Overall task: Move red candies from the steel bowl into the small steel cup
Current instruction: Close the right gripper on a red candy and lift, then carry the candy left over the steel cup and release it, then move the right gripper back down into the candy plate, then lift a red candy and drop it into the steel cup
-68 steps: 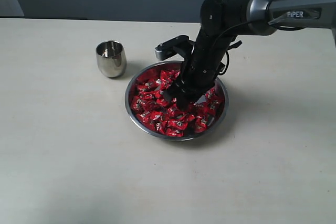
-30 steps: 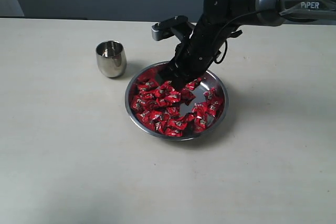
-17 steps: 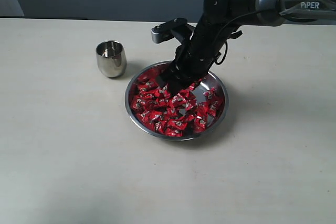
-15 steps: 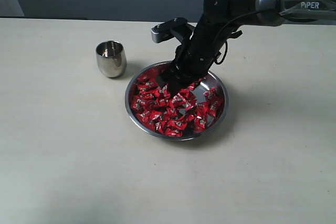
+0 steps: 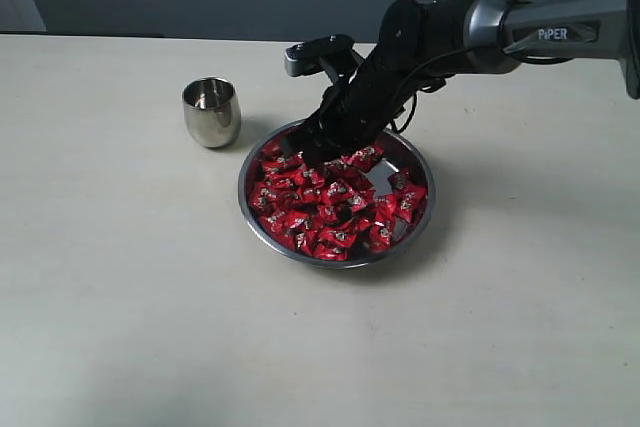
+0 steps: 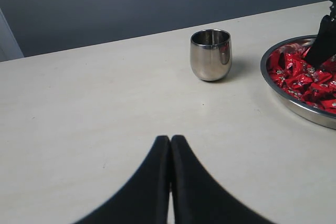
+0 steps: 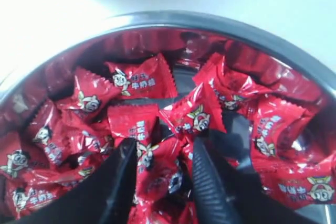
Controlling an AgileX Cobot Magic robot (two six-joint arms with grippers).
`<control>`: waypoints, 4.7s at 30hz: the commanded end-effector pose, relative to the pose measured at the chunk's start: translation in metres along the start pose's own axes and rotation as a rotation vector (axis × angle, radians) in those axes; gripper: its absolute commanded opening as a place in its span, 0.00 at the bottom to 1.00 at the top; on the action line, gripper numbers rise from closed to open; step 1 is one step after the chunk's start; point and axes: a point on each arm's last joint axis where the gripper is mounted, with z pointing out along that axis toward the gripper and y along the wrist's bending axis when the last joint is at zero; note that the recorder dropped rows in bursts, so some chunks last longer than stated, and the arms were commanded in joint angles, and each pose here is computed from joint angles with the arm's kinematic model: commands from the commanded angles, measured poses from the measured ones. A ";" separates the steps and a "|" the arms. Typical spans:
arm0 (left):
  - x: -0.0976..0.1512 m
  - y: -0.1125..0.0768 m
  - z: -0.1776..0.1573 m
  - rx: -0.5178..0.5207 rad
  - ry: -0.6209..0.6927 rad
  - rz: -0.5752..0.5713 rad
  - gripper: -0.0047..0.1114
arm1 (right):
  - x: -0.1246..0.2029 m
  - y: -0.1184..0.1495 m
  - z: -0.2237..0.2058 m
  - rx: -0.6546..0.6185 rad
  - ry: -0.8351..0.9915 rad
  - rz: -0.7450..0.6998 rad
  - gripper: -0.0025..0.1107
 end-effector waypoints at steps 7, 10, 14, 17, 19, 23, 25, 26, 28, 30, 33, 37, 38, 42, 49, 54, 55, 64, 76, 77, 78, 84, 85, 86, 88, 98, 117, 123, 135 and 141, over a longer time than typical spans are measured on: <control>-0.001 0.000 0.000 0.004 -0.015 -0.006 0.04 | 0.003 0.001 0.001 -0.013 0.030 -0.006 0.18; -0.001 0.000 0.000 0.004 -0.015 -0.006 0.04 | 0.003 0.001 0.001 -0.013 0.030 -0.006 0.07; -0.001 0.000 0.000 0.004 -0.015 -0.006 0.04 | 0.002 0.001 0.001 -0.012 0.028 -0.006 0.02; -0.001 0.000 0.000 0.004 -0.015 -0.006 0.04 | -0.001 0.001 -0.003 -0.010 0.007 -0.003 0.02; -0.001 0.000 0.000 0.004 -0.015 -0.006 0.04 | -0.005 0.003 -0.009 -0.006 -0.029 0.002 0.02; -0.001 0.000 0.000 0.004 -0.015 -0.006 0.04 | -0.018 0.006 -0.027 -0.002 -0.129 0.024 0.02; -0.001 0.000 0.000 0.004 -0.015 -0.006 0.04 | -0.023 0.008 -0.035 -0.010 -0.176 0.034 0.02; -0.001 0.000 0.000 0.004 -0.015 -0.006 0.04 | -0.026 0.010 -0.038 -0.021 -0.200 0.036 0.02; -0.001 0.000 0.000 0.004 -0.015 -0.006 0.04 | -0.033 0.012 -0.042 -0.042 -0.235 0.027 0.02; -0.001 0.000 0.000 0.004 -0.015 -0.006 0.04 | -0.041 0.018 -0.044 -0.062 -0.275 0.019 0.02; -0.001 0.000 0.000 0.004 -0.015 -0.006 0.04 | -0.058 0.029 -0.044 -0.082 -0.323 -0.014 0.02; -0.001 0.000 0.000 0.004 -0.015 -0.006 0.04 | -0.082 0.044 -0.036 -0.108 -0.373 -0.062 0.02; -0.001 0.000 0.000 0.004 -0.015 -0.006 0.04 | -0.087 0.045 -0.033 -0.113 -0.382 -0.067 0.02; -0.001 0.000 0.000 0.004 -0.015 -0.006 0.04 | -0.102 0.052 -0.018 -0.130 -0.410 -0.090 0.02; -0.001 0.000 0.000 0.004 -0.015 -0.006 0.04 | -0.112 0.053 0.009 -0.139 -0.425 -0.101 0.02; -0.001 0.000 0.000 0.004 -0.015 -0.006 0.04 | -0.109 0.048 0.022 -0.118 -0.422 -0.098 0.02; -0.001 0.000 0.000 0.004 -0.015 -0.006 0.04 | -0.109 0.048 0.023 -0.117 -0.422 -0.097 0.02; -0.001 0.000 0.000 0.004 -0.015 -0.006 0.04 | -0.107 0.049 0.023 -0.130 -0.401 -0.101 0.18; -0.001 0.000 0.000 0.004 -0.015 -0.006 0.04 | -0.108 0.055 -0.010 -0.127 -0.333 -0.197 0.35; -0.001 0.000 0.000 0.004 -0.015 -0.006 0.04 | -0.107 0.057 -0.017 -0.124 -0.312 -0.213 0.35; -0.001 0.000 0.000 0.004 -0.015 -0.006 0.04 | -0.107 0.057 -0.026 -0.107 -0.288 -0.231 0.35; -0.001 0.000 0.000 0.004 -0.015 -0.006 0.04 | -0.082 0.041 -0.053 0.082 0.044 -0.223 0.35; -0.001 0.000 0.000 0.004 -0.015 -0.006 0.04 | -0.078 0.039 -0.051 0.103 0.091 -0.214 0.35; -0.001 0.000 0.000 0.004 -0.015 -0.006 0.04 | -0.072 0.036 -0.048 0.123 0.154 -0.203 0.35; -0.001 0.000 0.000 0.004 -0.015 -0.006 0.04 | -0.065 0.032 -0.041 0.140 0.230 -0.183 0.35; -0.001 0.000 0.000 0.004 -0.015 -0.006 0.04 | -0.044 0.021 0.009 0.146 0.354 -0.057 0.35; -0.001 0.000 0.000 0.004 -0.015 -0.006 0.04 | -0.046 0.016 0.009 0.192 0.341 -0.083 0.35; -0.001 0.000 0.000 0.004 -0.015 -0.006 0.04 | -0.042 0.016 0.018 0.174 0.357 -0.071 0.35; -0.001 0.000 0.000 0.004 -0.015 -0.006 0.04 | -0.038 0.014 0.024 0.176 0.384 -0.070 0.04; -0.001 0.000 0.000 0.004 -0.015 -0.006 0.04 | -0.049 0.019 0.001 0.180 0.321 -0.077 0.02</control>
